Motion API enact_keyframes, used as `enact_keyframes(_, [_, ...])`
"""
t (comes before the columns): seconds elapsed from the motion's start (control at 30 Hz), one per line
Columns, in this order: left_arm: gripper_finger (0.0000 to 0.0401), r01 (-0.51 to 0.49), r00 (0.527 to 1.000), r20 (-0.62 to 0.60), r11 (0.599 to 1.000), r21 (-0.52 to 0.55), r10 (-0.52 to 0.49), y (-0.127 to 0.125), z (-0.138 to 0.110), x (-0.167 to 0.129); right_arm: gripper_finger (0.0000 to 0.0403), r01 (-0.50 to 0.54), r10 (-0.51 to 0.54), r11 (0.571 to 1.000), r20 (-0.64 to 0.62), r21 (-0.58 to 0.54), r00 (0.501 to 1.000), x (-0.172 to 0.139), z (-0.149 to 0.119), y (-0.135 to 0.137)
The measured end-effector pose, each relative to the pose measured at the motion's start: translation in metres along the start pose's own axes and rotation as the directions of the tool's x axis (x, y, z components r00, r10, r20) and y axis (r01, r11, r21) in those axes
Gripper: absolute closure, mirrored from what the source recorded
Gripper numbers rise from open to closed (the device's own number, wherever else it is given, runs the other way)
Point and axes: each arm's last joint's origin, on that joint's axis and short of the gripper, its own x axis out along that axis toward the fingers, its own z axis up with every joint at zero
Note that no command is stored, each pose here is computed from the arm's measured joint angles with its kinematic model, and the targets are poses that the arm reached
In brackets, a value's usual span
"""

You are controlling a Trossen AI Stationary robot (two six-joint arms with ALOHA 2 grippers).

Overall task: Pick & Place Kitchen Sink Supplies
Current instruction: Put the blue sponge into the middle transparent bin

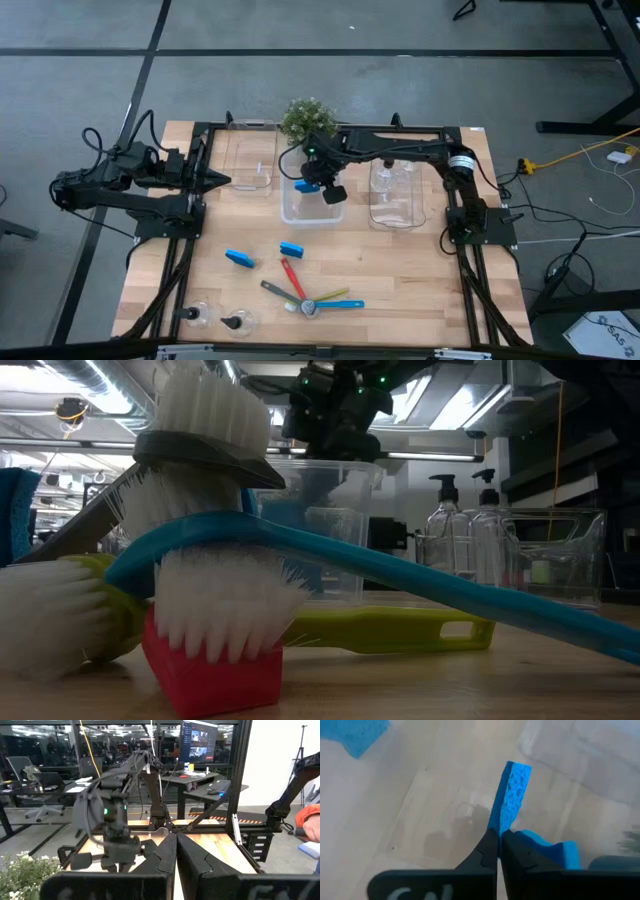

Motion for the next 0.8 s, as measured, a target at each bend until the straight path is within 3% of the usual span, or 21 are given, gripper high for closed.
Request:
enact_keyframes(0.27, [0.0395,0.0,1.0,0.0,1.0,0.0,0.0,0.0,0.0,0.0,0.0396,-0.015,0.015,1.0,-0.017,0.004,1.0,0.014,-0.003,0.0])
enact_keyframes(0.57, [0.0395,0.0,1.0,0.0,1.0,0.0,0.0,0.0,0.0,0.0,0.0334,-0.023,0.024,0.999,-0.03,0.033,0.999,0.021,-0.005,-0.001])
enact_keyframes(0.8, [0.0395,0.0,1.0,0.0,1.0,0.0,0.0,0.0,0.0,0.0,0.0313,-0.023,0.024,0.999,-0.032,0.04,0.999,0.021,-0.005,0.0])
